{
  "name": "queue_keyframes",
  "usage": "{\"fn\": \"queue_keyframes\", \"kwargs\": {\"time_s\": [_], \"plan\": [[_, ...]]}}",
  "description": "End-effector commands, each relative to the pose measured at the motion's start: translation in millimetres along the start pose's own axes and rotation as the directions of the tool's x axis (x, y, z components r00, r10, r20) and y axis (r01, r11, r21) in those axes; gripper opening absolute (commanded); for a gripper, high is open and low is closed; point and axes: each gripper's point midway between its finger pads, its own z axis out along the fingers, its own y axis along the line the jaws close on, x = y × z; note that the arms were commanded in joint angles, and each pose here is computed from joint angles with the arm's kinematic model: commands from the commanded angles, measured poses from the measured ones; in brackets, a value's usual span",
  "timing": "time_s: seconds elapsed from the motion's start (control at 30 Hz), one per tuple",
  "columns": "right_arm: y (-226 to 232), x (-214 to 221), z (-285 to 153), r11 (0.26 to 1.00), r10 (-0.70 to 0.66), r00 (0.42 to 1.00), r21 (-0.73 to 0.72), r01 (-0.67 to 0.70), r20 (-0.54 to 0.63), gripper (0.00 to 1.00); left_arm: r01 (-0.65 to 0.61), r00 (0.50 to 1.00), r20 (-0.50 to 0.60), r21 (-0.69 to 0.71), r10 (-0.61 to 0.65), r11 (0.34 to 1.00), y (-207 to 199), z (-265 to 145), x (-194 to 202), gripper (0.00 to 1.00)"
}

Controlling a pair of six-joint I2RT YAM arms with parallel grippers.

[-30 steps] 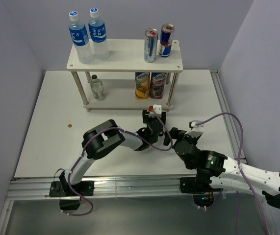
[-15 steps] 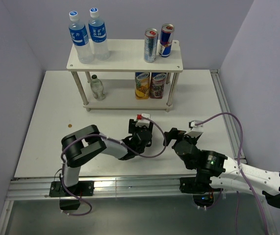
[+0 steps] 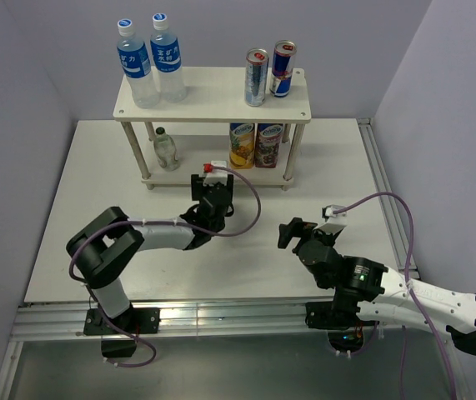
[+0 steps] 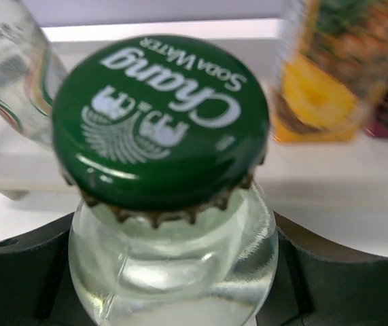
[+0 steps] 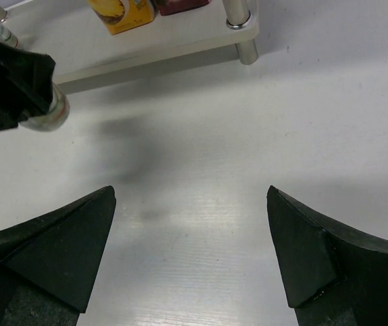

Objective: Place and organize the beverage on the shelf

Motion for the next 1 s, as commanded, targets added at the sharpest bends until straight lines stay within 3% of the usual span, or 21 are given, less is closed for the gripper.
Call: {"fn": "queue_keyframes", "kwargs": {"time_s": [0.0,0.4,0.97], "plan": [[4.0,-4.4,0.2,1.0,0.025,0.999,-0.01,-0.025,0.02,0.99,0.147,0.979,0.141,-0.007,-0.144,0.989,7.1,21.7,-77.3,0.0],[6.0,-3.0,0.9,1.0,0.017,1.0,-0.013,-0.017,0.015,0.99,0.154,0.975,0.175,-0.077,-0.139,0.985,35.6,91.7,-95.6,0.0],[5.9,1.1,4.9,1.0,-0.018,1.0,0.009,0.018,0.01,0.99,0.219,0.969,0.156,-0.162,-0.194,0.962,61.7,139.4,-62.1,0.0]]}}
